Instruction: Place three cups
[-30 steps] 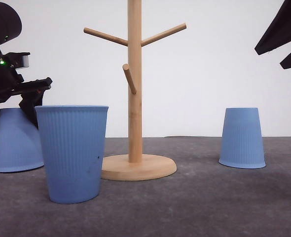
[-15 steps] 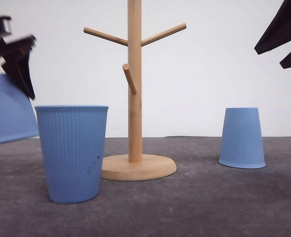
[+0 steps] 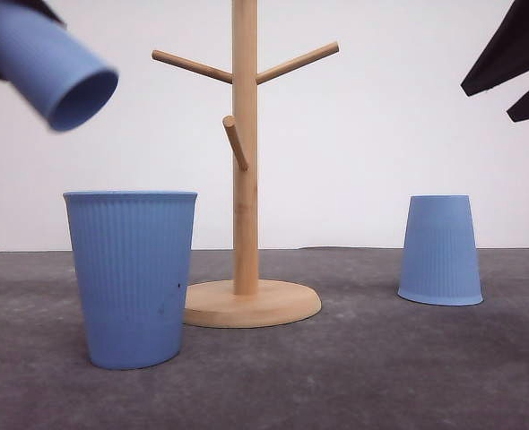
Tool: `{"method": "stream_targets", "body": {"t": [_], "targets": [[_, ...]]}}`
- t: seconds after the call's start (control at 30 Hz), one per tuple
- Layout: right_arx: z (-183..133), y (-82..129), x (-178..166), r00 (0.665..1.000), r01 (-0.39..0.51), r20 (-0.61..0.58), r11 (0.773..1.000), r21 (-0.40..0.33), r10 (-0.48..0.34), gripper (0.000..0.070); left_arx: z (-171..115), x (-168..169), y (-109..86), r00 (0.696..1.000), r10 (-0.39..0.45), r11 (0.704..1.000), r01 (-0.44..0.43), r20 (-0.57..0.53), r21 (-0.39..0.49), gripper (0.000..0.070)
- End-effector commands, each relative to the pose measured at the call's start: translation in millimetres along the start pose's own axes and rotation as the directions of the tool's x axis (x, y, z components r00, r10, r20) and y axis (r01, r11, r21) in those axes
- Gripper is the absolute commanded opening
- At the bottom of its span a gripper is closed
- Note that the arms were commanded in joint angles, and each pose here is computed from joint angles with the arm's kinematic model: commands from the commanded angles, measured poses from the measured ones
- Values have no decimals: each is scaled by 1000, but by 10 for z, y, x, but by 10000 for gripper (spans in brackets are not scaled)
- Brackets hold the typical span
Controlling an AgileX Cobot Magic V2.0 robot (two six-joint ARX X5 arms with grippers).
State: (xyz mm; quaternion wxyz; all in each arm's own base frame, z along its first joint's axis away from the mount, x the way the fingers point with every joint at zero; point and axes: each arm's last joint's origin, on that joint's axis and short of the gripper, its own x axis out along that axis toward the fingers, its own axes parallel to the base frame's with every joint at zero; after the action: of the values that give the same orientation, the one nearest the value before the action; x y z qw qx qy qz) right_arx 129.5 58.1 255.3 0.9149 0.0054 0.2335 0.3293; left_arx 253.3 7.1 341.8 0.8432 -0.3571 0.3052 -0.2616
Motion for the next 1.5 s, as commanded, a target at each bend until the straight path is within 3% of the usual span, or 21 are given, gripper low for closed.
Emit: {"method": "stream_targets", "body": {"t": [0.0, 0.27, 0.73, 1.17, 1.33, 1.47], "targets": [[73, 18, -17, 999, -10, 30, 1000, -3, 10, 457, 96, -3, -64, 998, -40, 997, 42, 39, -61, 383], [102, 20, -19, 998, -10, 59, 1000, -12, 11, 457, 152, 184, -116, 993, -103, 991, 107, 57, -79, 383], [101, 20, -19, 998, -12, 59, 1000, 5, 12, 457, 24, 805, -87, 985, -162, 979, 152, -66, -134, 383], [101, 20, -19, 998, -12, 59, 1000, 5, 12, 457, -112, 1087, -72, 983, -139, 982, 121, -119, -146, 395], [101, 20, -19, 998, -12, 59, 1000, 5, 12, 457, -116, 1090, -69, 983, -137, 982, 119, -122, -147, 493], [101, 20, -19, 998, -12, 59, 1000, 5, 12, 457, -116, 1077, -53, 979, -148, 979, 125, -141, -159, 503]]}}
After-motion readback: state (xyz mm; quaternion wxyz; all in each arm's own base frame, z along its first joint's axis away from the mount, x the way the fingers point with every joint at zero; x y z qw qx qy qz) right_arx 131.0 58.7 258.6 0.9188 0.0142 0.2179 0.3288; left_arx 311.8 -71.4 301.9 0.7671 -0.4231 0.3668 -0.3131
